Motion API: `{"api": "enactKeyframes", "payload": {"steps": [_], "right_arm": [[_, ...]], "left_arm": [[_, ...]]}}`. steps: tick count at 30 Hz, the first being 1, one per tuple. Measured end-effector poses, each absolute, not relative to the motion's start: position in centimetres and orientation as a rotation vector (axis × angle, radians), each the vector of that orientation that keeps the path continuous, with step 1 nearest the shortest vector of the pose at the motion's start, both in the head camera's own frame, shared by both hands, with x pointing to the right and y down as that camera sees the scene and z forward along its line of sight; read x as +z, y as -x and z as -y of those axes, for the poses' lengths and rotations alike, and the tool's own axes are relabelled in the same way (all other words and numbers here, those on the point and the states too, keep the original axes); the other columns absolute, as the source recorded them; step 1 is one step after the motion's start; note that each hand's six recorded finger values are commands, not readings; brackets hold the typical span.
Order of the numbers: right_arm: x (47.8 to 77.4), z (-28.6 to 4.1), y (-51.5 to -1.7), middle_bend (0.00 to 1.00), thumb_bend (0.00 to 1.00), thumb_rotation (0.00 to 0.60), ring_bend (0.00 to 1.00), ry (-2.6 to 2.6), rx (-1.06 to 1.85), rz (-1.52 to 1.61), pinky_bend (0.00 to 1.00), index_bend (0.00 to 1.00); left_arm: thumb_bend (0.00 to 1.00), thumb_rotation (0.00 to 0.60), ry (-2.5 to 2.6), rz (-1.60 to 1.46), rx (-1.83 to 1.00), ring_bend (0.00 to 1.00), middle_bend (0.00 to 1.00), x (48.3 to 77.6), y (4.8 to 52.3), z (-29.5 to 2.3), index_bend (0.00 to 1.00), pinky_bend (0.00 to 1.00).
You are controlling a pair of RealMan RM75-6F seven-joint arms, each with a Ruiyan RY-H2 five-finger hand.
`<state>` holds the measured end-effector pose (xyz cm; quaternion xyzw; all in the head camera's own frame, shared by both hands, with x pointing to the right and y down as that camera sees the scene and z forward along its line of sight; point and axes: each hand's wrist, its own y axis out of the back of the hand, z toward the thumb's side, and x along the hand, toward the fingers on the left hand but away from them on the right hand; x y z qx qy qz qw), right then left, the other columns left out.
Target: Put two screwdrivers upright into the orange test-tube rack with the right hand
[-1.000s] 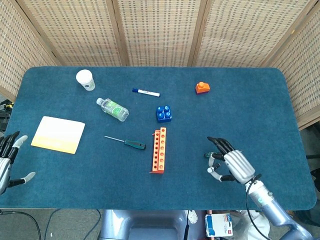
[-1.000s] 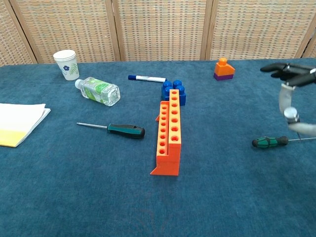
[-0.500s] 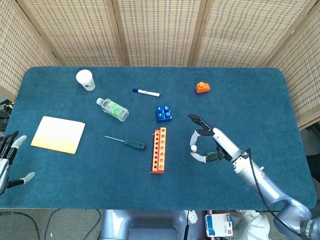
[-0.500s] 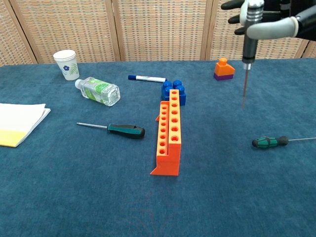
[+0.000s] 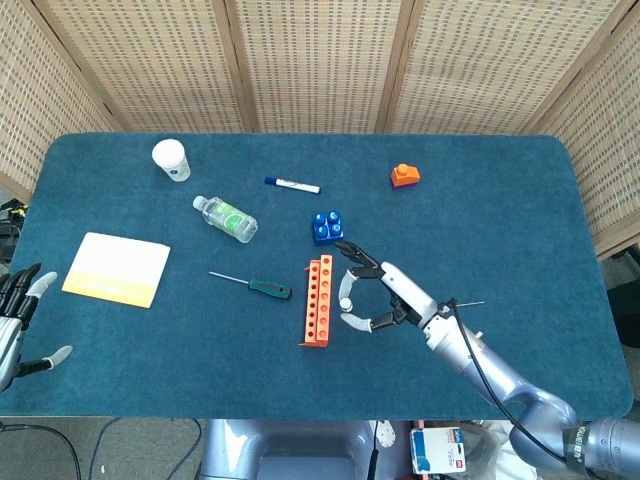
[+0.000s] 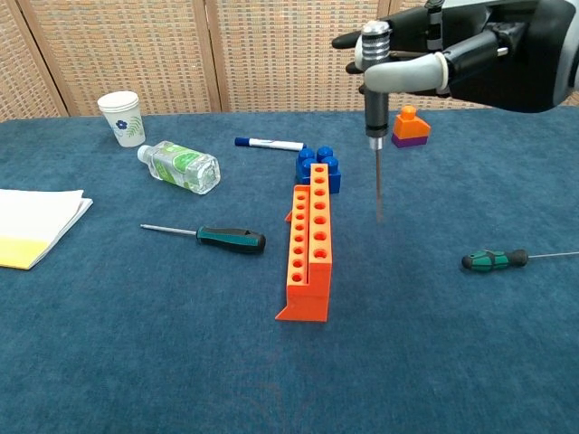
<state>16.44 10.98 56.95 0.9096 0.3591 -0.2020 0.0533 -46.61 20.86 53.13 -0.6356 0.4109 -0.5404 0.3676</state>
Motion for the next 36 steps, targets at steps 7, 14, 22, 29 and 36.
{"api": "enactKeyframes", "payload": {"steps": [7, 14, 22, 29, 36], "right_arm": [[57.3, -11.5, -14.6, 0.00, 0.40, 0.600, 0.00, -2.730, -0.586, -1.040, 0.00, 0.59], [58.1, -11.0, -13.6, 0.00, 0.41, 0.600, 0.00, -2.708, -0.596, -1.053, 0.00, 0.60], [58.5, -11.1, -12.8, 0.00, 0.43, 0.600, 0.00, -2.711, -0.614, -1.049, 0.00, 0.60], [58.6, -11.0, -12.3, 0.00, 0.43, 0.600, 0.00, -2.709, -0.630, -1.047, 0.00, 0.60], [58.6, -11.3, -11.9, 0.00, 0.43, 0.600, 0.00, -2.708, -0.630, -1.037, 0.00, 0.60]], "left_arm": [[0.00, 0.600, 1.633, -1.038, -1.400, 0.00, 0.00, 53.5, 46.4, -20.9, 0.00, 0.00], [0.00, 0.600, 1.632, -1.037, -1.409, 0.00, 0.00, 53.6, 46.5, -20.8, 0.00, 0.00], [0.00, 0.600, 1.632, -1.029, -1.420, 0.00, 0.00, 53.8, 46.4, -20.8, 0.00, 0.00], [0.00, 0.600, 1.630, -1.023, -1.426, 0.00, 0.00, 54.0, 46.3, -20.8, 0.00, 0.00], [0.00, 0.600, 1.631, -1.021, -1.429, 0.00, 0.00, 54.0, 46.3, -20.8, 0.00, 0.00]]}}
